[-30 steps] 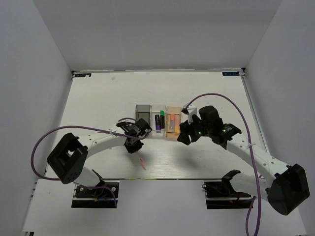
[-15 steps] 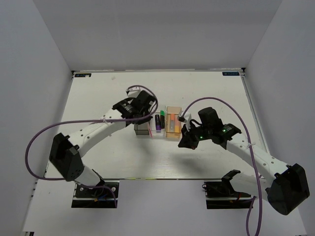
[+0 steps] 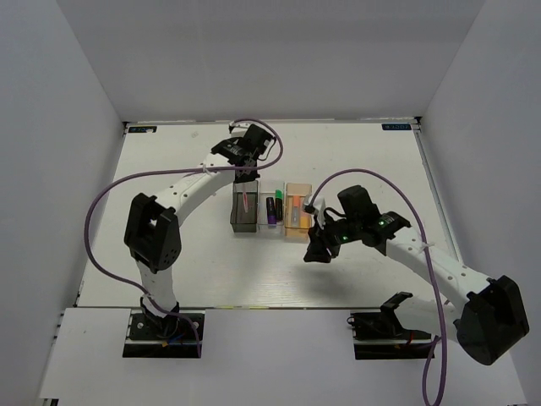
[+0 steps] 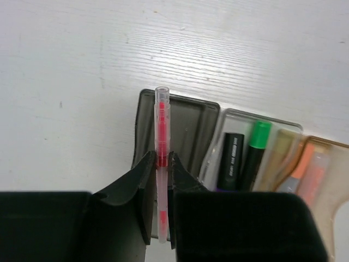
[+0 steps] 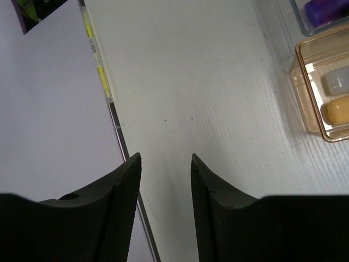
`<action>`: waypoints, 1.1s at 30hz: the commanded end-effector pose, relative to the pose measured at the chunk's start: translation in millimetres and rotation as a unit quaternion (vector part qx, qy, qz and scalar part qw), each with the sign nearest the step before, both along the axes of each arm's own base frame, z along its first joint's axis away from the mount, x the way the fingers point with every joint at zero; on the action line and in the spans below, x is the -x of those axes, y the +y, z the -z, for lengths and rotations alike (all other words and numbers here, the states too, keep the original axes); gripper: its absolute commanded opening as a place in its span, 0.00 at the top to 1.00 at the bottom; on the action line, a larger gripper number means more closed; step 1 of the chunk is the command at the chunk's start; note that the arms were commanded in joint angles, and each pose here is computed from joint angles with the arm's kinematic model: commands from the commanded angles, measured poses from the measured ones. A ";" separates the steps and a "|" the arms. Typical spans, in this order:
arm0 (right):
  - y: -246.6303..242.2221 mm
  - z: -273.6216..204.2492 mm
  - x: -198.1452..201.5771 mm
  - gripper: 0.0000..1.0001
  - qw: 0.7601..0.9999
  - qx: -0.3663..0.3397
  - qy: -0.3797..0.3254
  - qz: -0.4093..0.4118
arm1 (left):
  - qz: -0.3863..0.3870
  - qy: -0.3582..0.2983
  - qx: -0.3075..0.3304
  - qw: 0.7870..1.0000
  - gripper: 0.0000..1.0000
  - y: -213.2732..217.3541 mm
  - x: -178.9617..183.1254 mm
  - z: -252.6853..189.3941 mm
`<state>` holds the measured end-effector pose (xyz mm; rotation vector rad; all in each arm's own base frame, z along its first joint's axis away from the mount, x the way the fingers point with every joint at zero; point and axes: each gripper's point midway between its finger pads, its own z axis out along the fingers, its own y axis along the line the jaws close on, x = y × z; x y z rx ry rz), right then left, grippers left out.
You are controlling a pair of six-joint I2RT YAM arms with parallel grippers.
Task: Sort the stationery into containers
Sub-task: Place the pen in the storage box.
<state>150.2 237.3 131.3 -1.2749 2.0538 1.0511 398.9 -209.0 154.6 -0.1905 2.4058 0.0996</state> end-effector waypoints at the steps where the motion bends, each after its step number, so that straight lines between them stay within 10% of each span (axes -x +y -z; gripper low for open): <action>1: 1.3 -3.3 2.7 0.55 1.000 -0.008 -0.007 -0.024 | -0.004 0.000 -0.028 1.000 0.89 16.8 -3.3 0.6; 9: 4.3 -0.7 6.7 0.54 0.998 -0.002 -0.005 -0.060 | 0.003 0.022 -0.020 1.000 0.39 17.3 1.1 18.0; 16: 17.4 11.6 30.7 1.00 0.984 0.003 0.015 -0.180 | 0.009 0.013 0.008 1.000 0.32 12.3 6.6 -1.4; 22: 51.7 26.6 59.1 1.00 0.965 0.033 0.021 -0.260 | 0.011 -0.011 0.036 0.999 0.90 42.4 60.7 -34.2; 24: 64.0 27.5 64.9 1.00 0.961 0.039 0.007 -0.275 | 0.017 -0.008 0.041 0.999 0.90 57.0 86.8 -31.9; 25: 73.9 34.9 74.8 1.00 0.957 0.046 0.009 -0.288 | 0.020 -0.030 0.054 0.998 0.88 64.5 96.1 -45.0; 28: 91.9 43.7 83.7 1.00 0.955 0.053 0.002 -0.292 | 0.031 -0.030 0.051 0.998 0.33 92.9 134.2 -27.3; 33: 113.4 55.3 102.7 1.00 0.945 0.073 0.008 -0.318 | 0.007 -0.020 0.033 0.999 0.11 138.9 182.0 2.7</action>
